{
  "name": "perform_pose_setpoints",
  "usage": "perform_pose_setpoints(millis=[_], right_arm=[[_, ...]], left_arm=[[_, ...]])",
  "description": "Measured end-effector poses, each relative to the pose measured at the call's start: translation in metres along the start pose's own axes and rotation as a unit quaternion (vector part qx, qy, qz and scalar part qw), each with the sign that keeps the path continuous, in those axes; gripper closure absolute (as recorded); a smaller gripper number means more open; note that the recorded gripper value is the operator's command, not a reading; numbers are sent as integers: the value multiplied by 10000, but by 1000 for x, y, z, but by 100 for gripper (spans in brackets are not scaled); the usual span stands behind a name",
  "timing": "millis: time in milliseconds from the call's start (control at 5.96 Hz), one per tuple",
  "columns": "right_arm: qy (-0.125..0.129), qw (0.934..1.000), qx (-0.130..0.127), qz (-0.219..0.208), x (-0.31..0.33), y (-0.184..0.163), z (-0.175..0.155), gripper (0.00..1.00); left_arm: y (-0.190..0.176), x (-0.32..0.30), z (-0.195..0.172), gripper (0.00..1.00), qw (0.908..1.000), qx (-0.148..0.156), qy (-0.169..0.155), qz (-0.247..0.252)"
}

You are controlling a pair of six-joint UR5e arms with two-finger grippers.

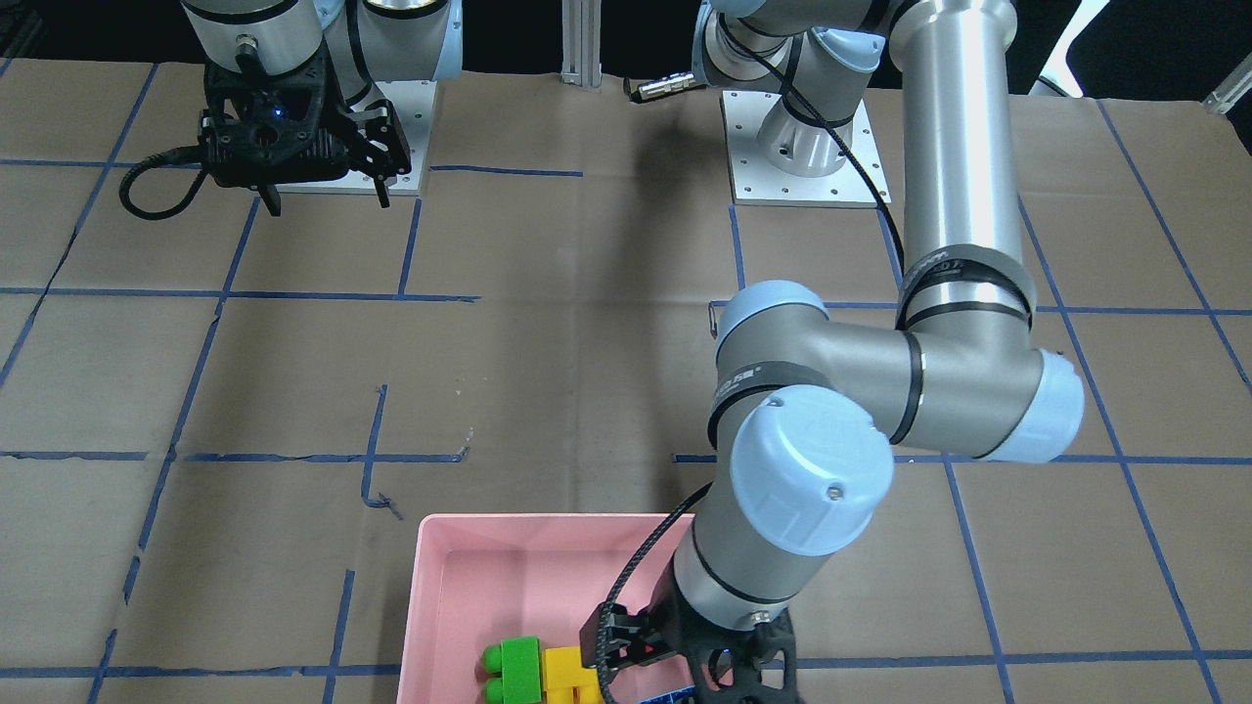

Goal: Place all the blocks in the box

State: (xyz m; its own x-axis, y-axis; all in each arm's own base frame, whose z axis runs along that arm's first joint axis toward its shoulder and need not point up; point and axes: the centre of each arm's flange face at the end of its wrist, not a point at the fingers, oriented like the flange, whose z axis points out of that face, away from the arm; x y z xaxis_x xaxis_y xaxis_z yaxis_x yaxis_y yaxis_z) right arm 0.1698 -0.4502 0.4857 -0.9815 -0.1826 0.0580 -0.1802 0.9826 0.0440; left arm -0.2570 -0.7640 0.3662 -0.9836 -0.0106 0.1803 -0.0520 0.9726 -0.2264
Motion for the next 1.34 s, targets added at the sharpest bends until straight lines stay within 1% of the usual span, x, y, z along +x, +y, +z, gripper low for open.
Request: perform_pose_setpoints(millis=[168,336,504,672,839,1007,1343], right_arm=[[21,9998,199,11,0,-5,3,0],[38,9993,365,26,1,-10,4,0],[23,9991,428,33,2,-12,4,0],[-78,9990,427,91,1,-12,6,0],[-206,9987,401,245,-2,-10,7,0],[-260,9983,378,367,-3,-10,8,0],[-270,9982,337,418,-3,-11,11,0]], left_arm=[[9,-26,-51,1,9995,-191,-123,228],[32,-59,-96,1,9972,-338,-334,583],[69,-88,-128,1,9935,-458,-524,899],[110,-108,-149,1,9906,-554,-649,1067],[148,-117,-163,1,9889,-613,-756,1122],[171,-118,-171,1,9883,-624,-795,1143],[191,-111,-187,1,9881,-550,-766,1216]])
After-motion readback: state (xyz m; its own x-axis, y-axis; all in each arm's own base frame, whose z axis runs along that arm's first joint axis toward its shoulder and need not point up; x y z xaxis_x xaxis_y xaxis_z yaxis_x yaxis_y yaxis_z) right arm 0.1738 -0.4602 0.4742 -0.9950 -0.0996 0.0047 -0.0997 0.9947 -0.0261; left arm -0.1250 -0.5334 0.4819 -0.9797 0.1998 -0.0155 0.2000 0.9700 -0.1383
